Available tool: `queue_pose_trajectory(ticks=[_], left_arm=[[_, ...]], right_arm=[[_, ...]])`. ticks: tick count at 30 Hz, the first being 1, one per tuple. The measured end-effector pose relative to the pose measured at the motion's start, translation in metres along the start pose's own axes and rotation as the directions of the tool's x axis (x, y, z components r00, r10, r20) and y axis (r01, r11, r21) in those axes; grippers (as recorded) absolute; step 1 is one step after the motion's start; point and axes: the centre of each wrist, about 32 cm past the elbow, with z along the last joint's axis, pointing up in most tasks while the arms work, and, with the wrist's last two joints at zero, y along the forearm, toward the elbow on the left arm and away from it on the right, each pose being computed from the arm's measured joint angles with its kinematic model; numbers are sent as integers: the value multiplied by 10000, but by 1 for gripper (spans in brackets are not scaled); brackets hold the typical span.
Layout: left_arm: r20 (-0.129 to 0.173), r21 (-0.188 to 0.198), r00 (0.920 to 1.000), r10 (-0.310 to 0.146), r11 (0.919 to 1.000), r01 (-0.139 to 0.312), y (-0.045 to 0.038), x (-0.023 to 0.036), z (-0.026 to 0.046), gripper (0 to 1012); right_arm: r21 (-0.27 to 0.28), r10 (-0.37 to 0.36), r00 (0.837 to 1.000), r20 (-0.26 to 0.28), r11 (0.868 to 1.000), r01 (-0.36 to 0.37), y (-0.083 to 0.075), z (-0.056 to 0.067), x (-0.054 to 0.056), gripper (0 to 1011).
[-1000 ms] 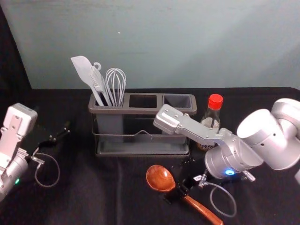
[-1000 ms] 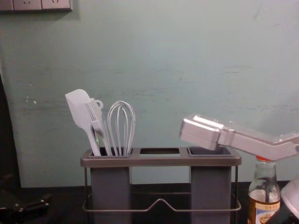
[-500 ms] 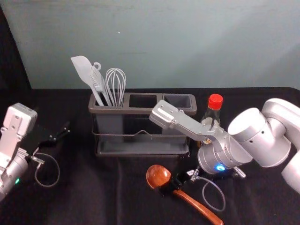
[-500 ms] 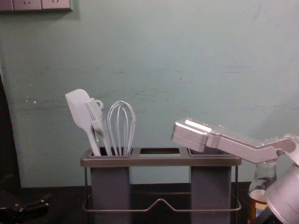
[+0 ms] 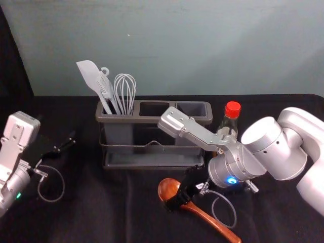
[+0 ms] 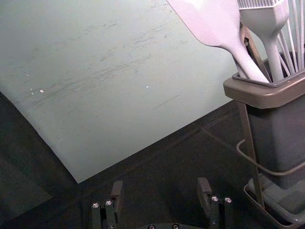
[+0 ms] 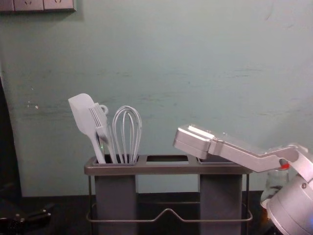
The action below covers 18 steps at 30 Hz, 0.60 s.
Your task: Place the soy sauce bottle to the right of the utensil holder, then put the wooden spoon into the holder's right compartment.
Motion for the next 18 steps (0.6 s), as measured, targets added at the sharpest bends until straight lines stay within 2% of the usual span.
queue_pose_trajectory(ticks=[18], left_arm=[[0, 0, 10000, 1, 10000, -1, 0, 0, 0, 1011]], right_arm=[[-228, 38, 9998, 174, 9997, -34, 78, 23, 0, 1002]])
